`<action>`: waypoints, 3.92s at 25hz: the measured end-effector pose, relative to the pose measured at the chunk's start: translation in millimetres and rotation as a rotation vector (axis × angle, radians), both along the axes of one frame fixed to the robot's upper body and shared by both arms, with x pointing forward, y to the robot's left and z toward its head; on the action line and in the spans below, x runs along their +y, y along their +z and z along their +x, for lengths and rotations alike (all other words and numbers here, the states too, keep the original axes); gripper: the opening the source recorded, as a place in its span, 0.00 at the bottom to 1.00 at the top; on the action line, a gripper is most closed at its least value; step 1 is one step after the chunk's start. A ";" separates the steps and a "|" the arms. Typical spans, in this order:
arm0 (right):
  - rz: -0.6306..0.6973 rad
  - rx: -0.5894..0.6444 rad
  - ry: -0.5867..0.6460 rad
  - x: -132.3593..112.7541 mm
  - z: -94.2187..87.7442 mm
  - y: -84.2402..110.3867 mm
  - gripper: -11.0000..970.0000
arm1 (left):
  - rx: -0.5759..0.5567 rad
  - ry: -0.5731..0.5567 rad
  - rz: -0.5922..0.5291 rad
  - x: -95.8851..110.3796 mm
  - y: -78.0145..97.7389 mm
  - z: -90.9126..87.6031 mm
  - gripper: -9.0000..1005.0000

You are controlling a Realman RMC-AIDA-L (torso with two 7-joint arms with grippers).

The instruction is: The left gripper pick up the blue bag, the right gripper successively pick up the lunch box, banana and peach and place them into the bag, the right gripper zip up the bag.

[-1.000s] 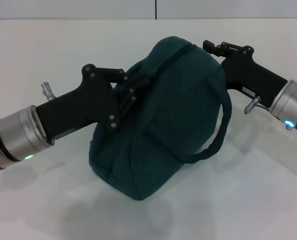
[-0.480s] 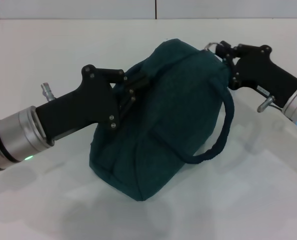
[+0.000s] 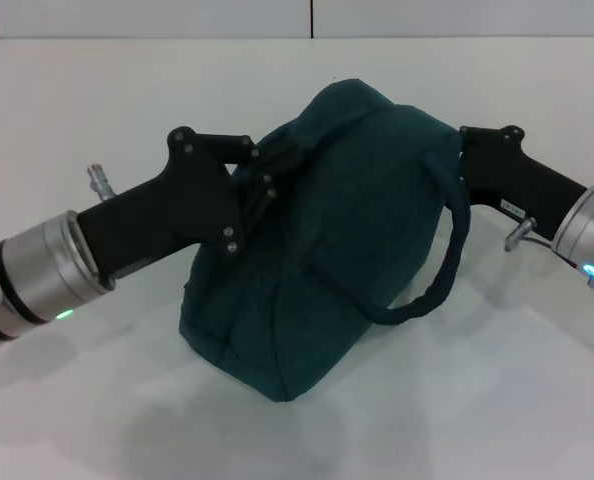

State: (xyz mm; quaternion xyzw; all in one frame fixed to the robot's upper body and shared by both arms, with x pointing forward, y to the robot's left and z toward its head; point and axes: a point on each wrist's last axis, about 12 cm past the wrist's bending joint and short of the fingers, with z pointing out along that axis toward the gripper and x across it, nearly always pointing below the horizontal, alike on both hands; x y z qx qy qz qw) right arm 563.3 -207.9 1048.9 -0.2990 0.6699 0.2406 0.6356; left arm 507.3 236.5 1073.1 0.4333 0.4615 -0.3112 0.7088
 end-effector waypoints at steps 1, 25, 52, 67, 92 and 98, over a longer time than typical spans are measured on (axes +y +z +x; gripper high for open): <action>0.013 0.013 0.002 -0.2 -0.8 -0.2 0.03 | 0.003 0.002 -0.004 -0.6 -0.8 -0.9 0.04; 0.320 -0.053 0.253 -36.5 -36.4 38.5 0.49 | 0.088 0.100 -0.330 4.8 -2.3 -32.2 0.33; 0.286 0.002 0.540 -24.4 -46.6 50.4 0.72 | 0.240 0.043 -0.216 24.2 -17.1 -47.8 0.84; 0.303 -0.021 0.571 -26.3 -52.9 52.3 0.72 | 0.227 -0.020 -0.214 17.2 -16.2 -52.1 0.84; 0.325 -0.079 0.693 -50.0 -61.0 71.5 0.72 | 0.177 -0.211 -0.211 8.5 -4.8 -55.6 0.84; 0.232 -0.003 0.713 -57.7 -55.6 68.7 0.72 | 0.188 -0.223 -0.124 14.5 -7.5 -52.5 0.84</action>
